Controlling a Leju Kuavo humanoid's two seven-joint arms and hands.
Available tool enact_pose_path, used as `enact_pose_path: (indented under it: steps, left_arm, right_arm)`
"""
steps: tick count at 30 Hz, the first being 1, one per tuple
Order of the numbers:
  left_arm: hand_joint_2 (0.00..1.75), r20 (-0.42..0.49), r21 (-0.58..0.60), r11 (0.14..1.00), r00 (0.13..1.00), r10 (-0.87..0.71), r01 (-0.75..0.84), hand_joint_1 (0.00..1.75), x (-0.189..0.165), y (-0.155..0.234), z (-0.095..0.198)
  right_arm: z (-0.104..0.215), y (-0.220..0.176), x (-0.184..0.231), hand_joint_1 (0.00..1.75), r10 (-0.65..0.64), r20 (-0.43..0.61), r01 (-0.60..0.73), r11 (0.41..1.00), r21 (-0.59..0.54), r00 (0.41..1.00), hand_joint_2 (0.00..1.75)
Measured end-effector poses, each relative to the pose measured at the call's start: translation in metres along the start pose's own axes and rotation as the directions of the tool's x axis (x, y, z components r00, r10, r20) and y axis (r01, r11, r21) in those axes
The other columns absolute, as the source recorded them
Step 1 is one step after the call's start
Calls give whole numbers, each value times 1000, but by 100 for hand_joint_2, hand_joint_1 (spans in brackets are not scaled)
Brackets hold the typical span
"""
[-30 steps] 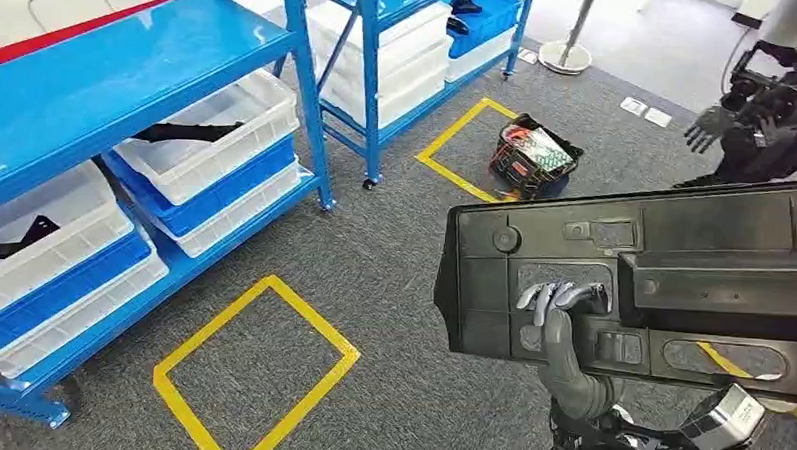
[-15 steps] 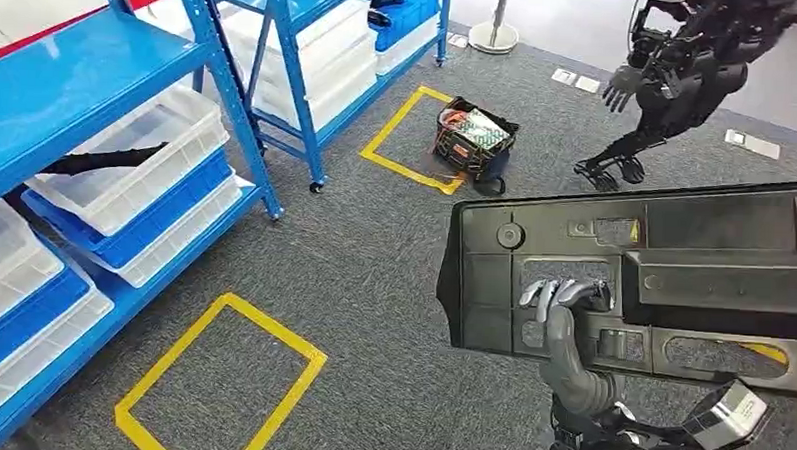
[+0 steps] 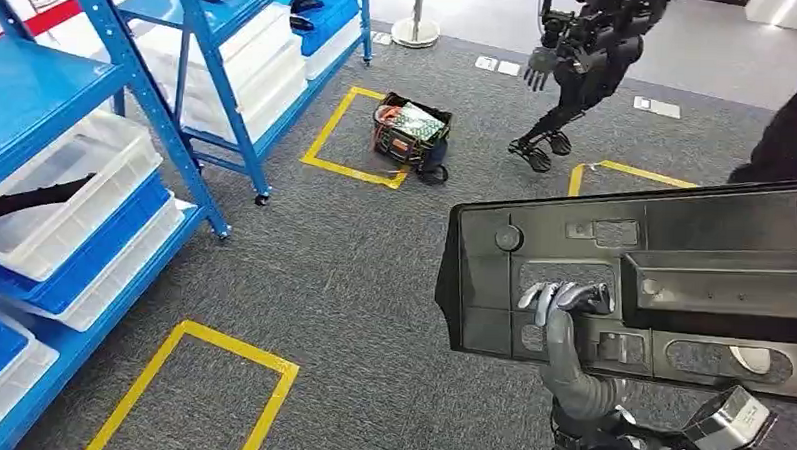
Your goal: Take the parts from the cabinet and place them on the table.
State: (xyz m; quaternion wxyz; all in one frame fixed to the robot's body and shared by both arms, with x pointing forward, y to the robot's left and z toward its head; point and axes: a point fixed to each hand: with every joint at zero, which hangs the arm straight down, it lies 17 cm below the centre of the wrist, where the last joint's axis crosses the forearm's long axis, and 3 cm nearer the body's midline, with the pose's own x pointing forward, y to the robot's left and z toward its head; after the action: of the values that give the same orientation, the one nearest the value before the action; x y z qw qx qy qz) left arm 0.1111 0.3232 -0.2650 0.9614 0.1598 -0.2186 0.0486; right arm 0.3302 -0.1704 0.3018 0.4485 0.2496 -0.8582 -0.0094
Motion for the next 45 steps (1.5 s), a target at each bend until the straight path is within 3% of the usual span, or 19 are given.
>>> enact_pose_path:
  steps: [5, 45]
  left_arm:
    - [175, 0, 12, 1000, 1000, -8, 8, 0, 1, 12, -4]
    - [175, -29, -22, 1000, 999, -20, 19, 0, -7, -2, 1]
  right_arm:
    - [-1, 1, 1, 175, -3, 3, 3, 1000, 5, 1000, 175]
    - [-2, -5, 3, 175, 8, 8, -8, 1000, -2, 1000, 175]
